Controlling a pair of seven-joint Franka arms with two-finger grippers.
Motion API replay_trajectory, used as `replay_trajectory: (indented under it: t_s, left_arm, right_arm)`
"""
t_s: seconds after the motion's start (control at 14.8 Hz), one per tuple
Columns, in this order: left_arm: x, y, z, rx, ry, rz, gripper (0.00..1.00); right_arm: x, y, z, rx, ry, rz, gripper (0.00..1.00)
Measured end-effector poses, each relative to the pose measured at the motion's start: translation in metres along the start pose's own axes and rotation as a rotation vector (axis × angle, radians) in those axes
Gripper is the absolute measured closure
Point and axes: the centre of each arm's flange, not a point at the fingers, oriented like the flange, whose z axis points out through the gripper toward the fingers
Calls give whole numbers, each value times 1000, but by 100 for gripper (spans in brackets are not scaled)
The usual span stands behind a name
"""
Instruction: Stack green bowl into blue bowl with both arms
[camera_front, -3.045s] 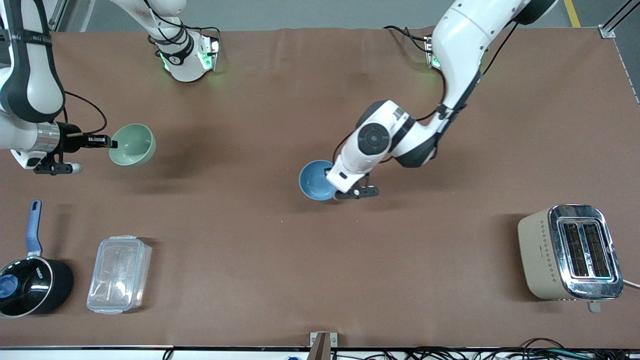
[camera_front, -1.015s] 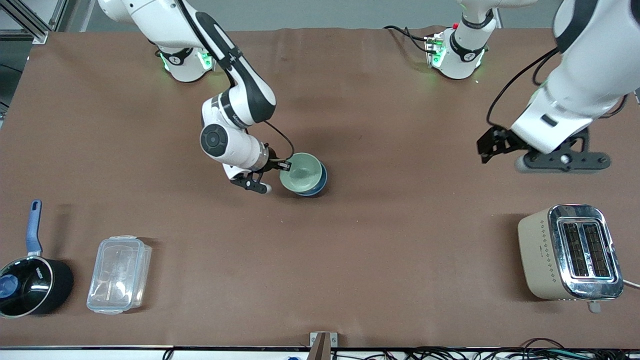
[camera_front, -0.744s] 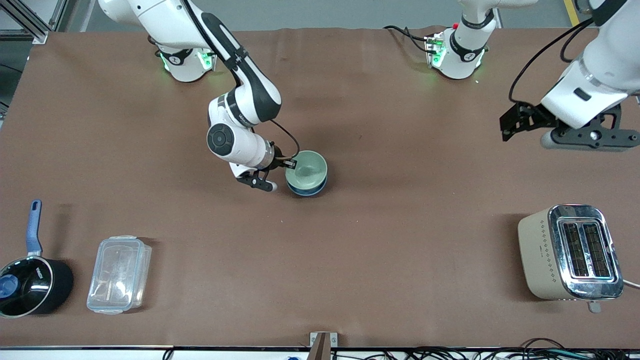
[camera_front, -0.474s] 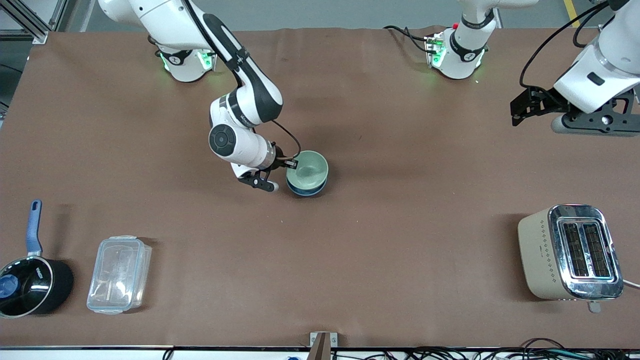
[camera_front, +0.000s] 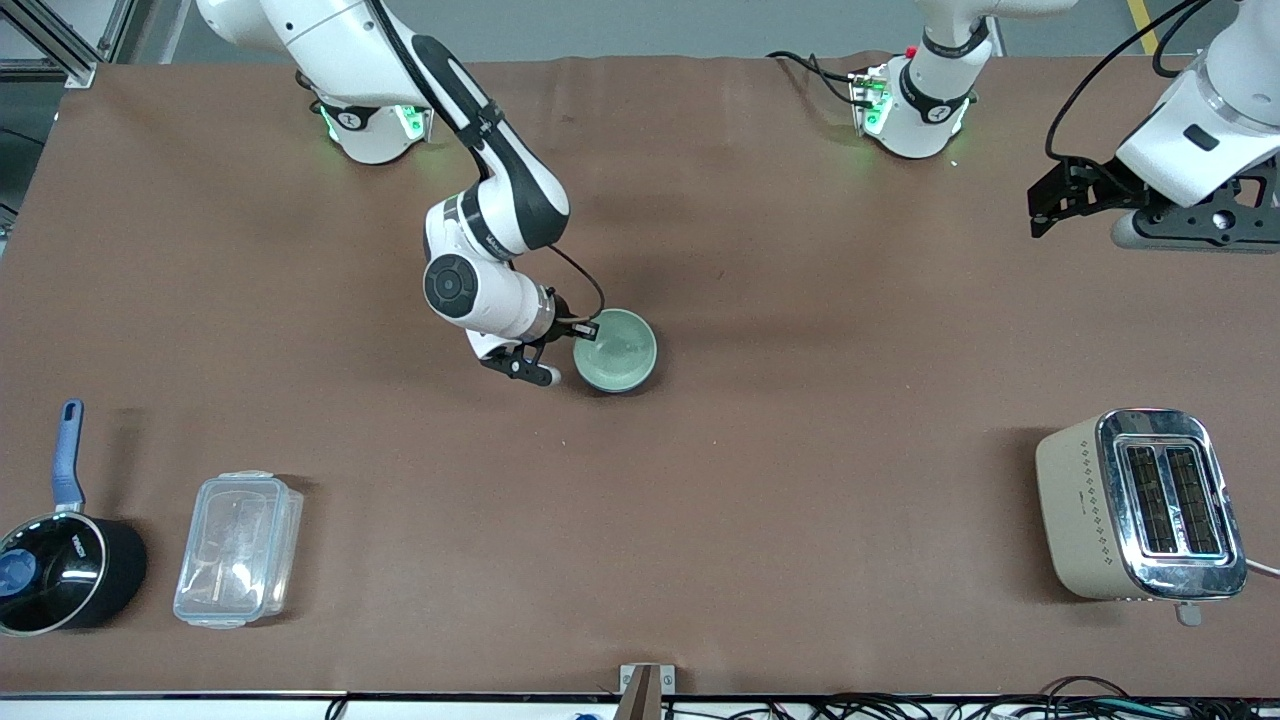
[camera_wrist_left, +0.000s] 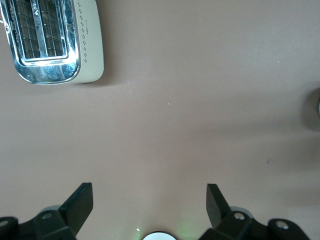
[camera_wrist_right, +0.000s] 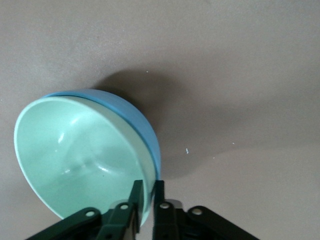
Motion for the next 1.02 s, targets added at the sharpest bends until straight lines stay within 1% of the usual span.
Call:
replay_trajectory:
  t_s: [0.07, 0.14, 0.34, 0.41, 0.47, 0.54, 0.61, 0.74, 0.81, 0.95, 1.02]
  left_arm:
    - [0, -7, 0, -17, 0, 3, 0]
    - [0, -12, 0, -26, 1, 5, 0]
    - [0, -7, 0, -24, 1, 20, 0]
    - [0, 0, 0, -22, 0, 34, 0]
    - [0, 7, 0, -21, 1, 46, 0]
    - [-1, 11, -1, -20, 1, 53, 0]
    - [-1, 12, -1, -20, 2, 55, 0]
    - [-2, 10, -2, -19, 5, 51, 0]
    - [-2, 9, -3, -19, 6, 49, 0]
    - [-2, 7, -5, -20, 11, 46, 0]
    - [-1, 6, -6, -20, 20, 43, 0]
  right_arm:
    - [1, 0, 0, 0, 0, 2, 74]
    - [2, 1, -2, 1, 2, 5, 62]
    - [16, 4, -22, 20, 15, 22, 33]
    - [23, 5, -38, 36, 26, 29, 22]
    - [31, 10, -61, 54, 41, 38, 13]
    - [40, 18, -89, 60, 54, 39, 4]
    - [51, 34, -120, 43, 73, 28, 0]
    - [74, 79, -180, -13, 114, 2, 0]
    - [85, 104, -206, -26, 127, -11, 0]
    - [103, 152, -241, -38, 147, -77, 0]
    - [109, 173, -251, -57, 158, -108, 0]
